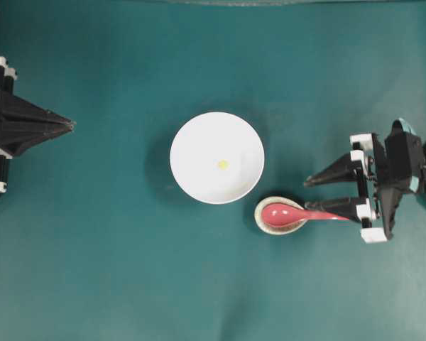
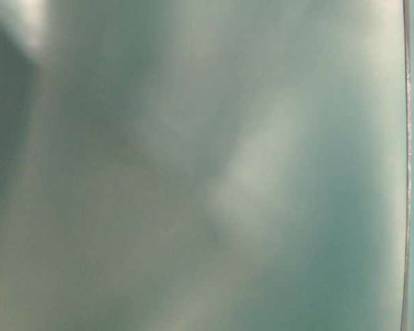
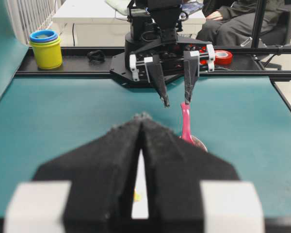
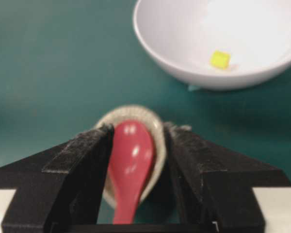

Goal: Scoop the yellow hexagonal prism block from the bowl with a spoon using the right arm.

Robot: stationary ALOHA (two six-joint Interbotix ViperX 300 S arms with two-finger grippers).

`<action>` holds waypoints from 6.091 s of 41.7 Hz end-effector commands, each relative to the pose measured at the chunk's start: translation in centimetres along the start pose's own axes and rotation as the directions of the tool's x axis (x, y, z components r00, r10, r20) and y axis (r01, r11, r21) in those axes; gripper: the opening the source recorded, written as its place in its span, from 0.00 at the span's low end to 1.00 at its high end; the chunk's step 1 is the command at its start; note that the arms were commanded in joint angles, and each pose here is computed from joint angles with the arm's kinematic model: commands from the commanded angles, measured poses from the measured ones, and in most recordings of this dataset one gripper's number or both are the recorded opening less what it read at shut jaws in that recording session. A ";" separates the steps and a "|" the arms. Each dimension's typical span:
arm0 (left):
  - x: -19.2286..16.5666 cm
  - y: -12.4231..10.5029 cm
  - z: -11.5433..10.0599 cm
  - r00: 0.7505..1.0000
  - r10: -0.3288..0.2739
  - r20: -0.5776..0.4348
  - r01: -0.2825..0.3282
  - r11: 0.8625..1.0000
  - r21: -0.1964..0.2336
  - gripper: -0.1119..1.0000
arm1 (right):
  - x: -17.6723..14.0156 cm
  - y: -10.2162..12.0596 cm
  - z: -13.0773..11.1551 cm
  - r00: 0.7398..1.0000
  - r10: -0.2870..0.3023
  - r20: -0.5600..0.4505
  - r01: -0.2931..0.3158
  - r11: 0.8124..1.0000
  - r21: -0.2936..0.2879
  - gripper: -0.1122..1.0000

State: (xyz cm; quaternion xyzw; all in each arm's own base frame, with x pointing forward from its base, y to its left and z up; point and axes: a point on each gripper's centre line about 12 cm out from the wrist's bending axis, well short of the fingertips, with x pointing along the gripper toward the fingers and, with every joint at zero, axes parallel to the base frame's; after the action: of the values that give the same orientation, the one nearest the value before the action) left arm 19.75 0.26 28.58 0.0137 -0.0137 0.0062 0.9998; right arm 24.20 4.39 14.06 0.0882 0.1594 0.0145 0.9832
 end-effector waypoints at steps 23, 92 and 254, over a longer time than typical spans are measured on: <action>0.3 0.1 0.5 1.000 0.003 0.006 -0.003 1.000 0.003 0.10 | 0.6 1.6 -4.0 0.997 -0.016 -0.080 0.016 1.000 0.002 0.57; 0.3 0.1 0.5 1.000 0.002 -0.002 -0.002 1.000 0.003 0.10 | 0.5 1.2 -5.6 0.991 -0.043 -0.128 0.042 0.999 -0.014 0.45; 0.3 0.1 0.1 1.000 0.002 -0.026 -0.002 1.000 0.005 0.10 | -0.1 0.0 -1.4 0.987 -0.058 -0.150 0.061 0.998 0.016 0.50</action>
State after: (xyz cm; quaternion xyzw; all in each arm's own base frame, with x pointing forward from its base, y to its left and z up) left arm 19.80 0.30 28.10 0.0144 0.0055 0.0068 0.9999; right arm 23.48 4.54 12.18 0.0976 0.2723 -0.0089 0.9572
